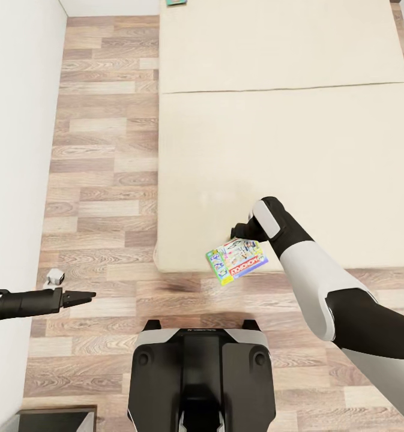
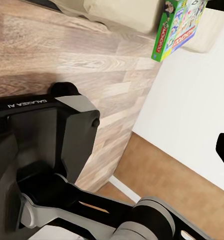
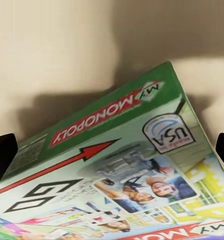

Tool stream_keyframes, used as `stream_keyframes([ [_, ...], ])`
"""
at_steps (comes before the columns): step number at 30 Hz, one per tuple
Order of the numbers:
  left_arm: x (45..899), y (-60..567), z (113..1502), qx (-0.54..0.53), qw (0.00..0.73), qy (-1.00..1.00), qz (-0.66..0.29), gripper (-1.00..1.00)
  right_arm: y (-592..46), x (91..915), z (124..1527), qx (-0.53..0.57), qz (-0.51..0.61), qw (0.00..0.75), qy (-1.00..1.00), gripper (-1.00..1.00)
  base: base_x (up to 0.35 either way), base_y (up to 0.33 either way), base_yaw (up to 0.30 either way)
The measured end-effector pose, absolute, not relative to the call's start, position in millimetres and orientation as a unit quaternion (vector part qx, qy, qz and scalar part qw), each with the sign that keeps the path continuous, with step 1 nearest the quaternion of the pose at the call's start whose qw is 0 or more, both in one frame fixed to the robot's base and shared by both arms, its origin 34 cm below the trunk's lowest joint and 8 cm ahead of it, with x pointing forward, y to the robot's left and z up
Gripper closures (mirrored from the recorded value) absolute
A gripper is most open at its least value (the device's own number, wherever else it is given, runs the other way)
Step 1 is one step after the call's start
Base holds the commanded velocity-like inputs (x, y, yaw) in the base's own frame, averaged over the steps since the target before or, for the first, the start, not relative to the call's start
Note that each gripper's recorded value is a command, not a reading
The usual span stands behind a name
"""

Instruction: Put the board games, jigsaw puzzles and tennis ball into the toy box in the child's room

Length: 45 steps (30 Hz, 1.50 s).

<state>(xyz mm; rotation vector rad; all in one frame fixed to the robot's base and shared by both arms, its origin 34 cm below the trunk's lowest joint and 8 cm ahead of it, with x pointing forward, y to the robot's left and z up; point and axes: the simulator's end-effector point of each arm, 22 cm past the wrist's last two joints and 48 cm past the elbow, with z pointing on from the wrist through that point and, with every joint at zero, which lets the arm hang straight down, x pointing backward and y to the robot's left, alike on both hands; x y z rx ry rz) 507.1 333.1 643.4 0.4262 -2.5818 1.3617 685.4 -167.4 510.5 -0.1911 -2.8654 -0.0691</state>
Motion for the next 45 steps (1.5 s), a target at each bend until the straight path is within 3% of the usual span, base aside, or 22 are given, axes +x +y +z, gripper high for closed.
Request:
stream_keyframes([
  [10,507.0,333.0,643.4,0.144,0.096,-0.871,0.460,-1.00,-168.1,691.8,512.7,-0.068,-0.025,0.126,-0.989,-1.00,0.000,0.000,0.000],
  [20,506.9,333.0,643.4,0.144,0.096,-0.871,0.460,-1.00,-165.3,738.7,533.8,-0.071,-0.037,0.064,-0.995,-1.00,0.000,0.000,0.000],
  [33,507.1,333.0,643.4,0.144,0.096,-0.871,0.460,-1.00,-168.0,739.6,534.3,-0.076,-0.039,0.062,-0.994,-1.00,0.000,0.000,0.000],
  [45,507.0,333.1,643.3,0.144,0.096,-0.871,0.459,-1.00,-224.3,764.4,552.0,-0.132,-0.054,0.002,-0.990,-1.00,0.000,0.000,0.000],
])
